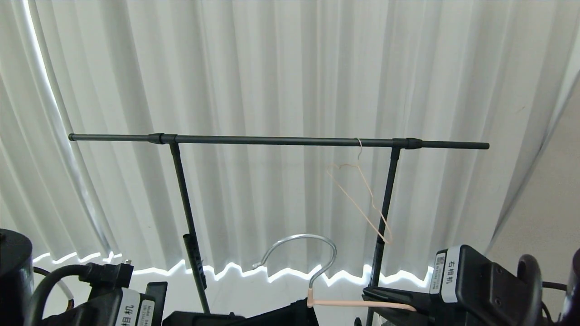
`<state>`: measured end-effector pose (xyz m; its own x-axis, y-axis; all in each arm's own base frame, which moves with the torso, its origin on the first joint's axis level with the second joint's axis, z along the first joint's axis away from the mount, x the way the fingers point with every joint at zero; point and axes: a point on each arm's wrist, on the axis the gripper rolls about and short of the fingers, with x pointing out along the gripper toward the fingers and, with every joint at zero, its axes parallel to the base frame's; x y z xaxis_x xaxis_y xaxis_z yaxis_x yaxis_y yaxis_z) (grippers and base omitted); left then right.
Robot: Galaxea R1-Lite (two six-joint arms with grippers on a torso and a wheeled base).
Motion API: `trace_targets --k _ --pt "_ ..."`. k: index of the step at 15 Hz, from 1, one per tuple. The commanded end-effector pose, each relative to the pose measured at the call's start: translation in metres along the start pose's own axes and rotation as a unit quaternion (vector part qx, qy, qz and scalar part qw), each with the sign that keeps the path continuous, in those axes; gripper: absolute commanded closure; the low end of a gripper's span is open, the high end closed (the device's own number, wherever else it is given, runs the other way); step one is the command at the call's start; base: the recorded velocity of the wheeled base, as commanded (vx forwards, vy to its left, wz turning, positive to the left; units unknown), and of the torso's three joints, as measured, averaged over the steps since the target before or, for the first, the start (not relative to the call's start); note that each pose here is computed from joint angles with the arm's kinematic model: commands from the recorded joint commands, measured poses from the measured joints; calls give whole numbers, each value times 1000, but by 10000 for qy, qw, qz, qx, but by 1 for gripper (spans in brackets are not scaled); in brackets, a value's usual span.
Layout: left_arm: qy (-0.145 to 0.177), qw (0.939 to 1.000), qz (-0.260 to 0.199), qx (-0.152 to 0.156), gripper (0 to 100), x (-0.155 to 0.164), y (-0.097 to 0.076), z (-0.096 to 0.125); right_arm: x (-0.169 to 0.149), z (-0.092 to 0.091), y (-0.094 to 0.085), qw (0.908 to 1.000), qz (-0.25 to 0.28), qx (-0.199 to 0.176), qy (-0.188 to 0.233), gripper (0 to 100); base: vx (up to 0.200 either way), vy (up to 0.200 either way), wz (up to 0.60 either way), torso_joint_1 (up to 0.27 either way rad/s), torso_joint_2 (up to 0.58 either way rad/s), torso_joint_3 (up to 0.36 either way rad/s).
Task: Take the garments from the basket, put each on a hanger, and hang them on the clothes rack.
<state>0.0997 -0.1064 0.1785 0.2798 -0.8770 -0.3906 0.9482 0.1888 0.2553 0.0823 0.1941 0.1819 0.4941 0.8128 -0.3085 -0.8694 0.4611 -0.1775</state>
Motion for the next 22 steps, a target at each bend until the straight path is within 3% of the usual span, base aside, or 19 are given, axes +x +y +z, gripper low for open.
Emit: trace_targets --k 1,6,7,10,13,17,19,20,22 --pt "64 10000 -29 -13 100 2 0 -3 0 1 0 10000 -2 12 -61 100 0 0 0 0 0 0" --pt "290 9995 89 -91 100 5 0 -9 -2 5 -1 9997 -66 -80 -227 100 0 0 0 0 0 0" --pt "408 9989 200 -111 100 7 1 -11 -3 6 -2 9996 -123 -83 -241 0 0 0 0 0 0 0" --pt "834 9930 822 -171 100 13 8 -11 -6 5 -2 9994 -202 -95 -252 0 0 0 0 0 0 0" --pt "950 9886 1154 -195 100 11 13 -11 -9 1 -2 9995 -197 -169 -205 0 0 0 0 0 0 0" --pt "619 9767 2040 -243 100 1 39 -6 -7 -1 -3 9995 -239 -131 -144 0 0 0 0 0 0 0" --pt "449 9714 2281 -492 100 -3 48 0 -3 -2 -2 9997 -229 -11 -87 0 0 0 0 0 0 0" --pt "186 9684 2379 -733 100 -5 54 11 2 -1 -2 9996 -223 176 -62 0 0 0 0 0 0 0" --pt "-95 9657 2467 -804 100 -7 61 27 15 8 -1 9979 -231 596 -108 0 0 0 0 0 0 0"
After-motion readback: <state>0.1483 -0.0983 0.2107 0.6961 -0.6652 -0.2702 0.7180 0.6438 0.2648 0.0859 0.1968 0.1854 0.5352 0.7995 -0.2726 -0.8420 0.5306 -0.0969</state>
